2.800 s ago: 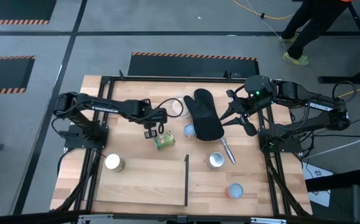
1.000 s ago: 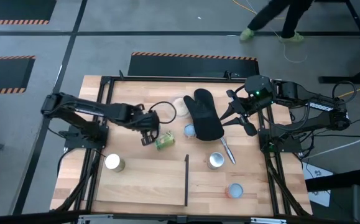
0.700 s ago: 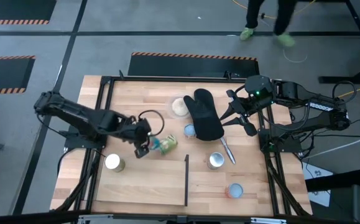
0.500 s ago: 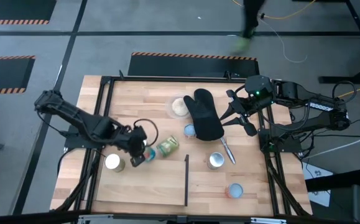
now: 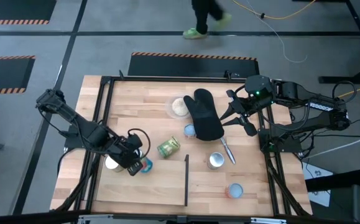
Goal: Pick and place cans onto a shelf
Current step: Put the blue canned tomato on the shelf
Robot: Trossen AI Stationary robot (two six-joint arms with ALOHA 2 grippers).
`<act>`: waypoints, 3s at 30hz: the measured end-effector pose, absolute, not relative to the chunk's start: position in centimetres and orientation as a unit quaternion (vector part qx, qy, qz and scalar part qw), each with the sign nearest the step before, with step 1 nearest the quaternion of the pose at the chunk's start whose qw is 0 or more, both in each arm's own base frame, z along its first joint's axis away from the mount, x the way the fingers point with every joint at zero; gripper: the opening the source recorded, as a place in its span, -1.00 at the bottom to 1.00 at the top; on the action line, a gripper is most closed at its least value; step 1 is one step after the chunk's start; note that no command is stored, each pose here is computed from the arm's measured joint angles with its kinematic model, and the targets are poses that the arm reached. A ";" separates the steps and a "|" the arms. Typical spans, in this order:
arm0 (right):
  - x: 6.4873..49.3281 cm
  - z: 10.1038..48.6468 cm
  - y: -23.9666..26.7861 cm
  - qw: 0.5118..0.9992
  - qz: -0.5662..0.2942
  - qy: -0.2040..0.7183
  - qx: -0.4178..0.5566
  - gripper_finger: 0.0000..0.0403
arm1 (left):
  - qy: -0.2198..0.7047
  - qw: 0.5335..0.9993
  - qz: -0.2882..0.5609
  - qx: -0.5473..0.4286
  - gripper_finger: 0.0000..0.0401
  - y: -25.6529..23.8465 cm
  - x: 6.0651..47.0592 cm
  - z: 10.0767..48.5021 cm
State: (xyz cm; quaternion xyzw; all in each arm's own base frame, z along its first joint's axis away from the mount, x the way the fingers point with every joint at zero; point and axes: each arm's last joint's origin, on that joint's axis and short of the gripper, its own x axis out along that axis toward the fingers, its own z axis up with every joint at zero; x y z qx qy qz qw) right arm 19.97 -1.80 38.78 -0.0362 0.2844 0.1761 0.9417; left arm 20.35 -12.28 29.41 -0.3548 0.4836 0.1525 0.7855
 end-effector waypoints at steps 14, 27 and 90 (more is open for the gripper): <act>20.0 38.7 -1.8 0.941 0.176 0.287 -0.035 -0.44 | 0.574 0.765 0.189 -0.223 -1.00 -15.3 24.2 32.9; 19.9 38.7 -1.8 0.941 0.176 0.288 -0.035 -0.44 | 0.656 0.713 0.216 -0.123 -1.00 -18.8 26.2 29.0; 19.9 38.7 -1.8 0.941 0.176 0.289 -0.032 -0.44 | 0.653 0.712 0.223 -0.133 -0.71 -19.7 25.9 28.4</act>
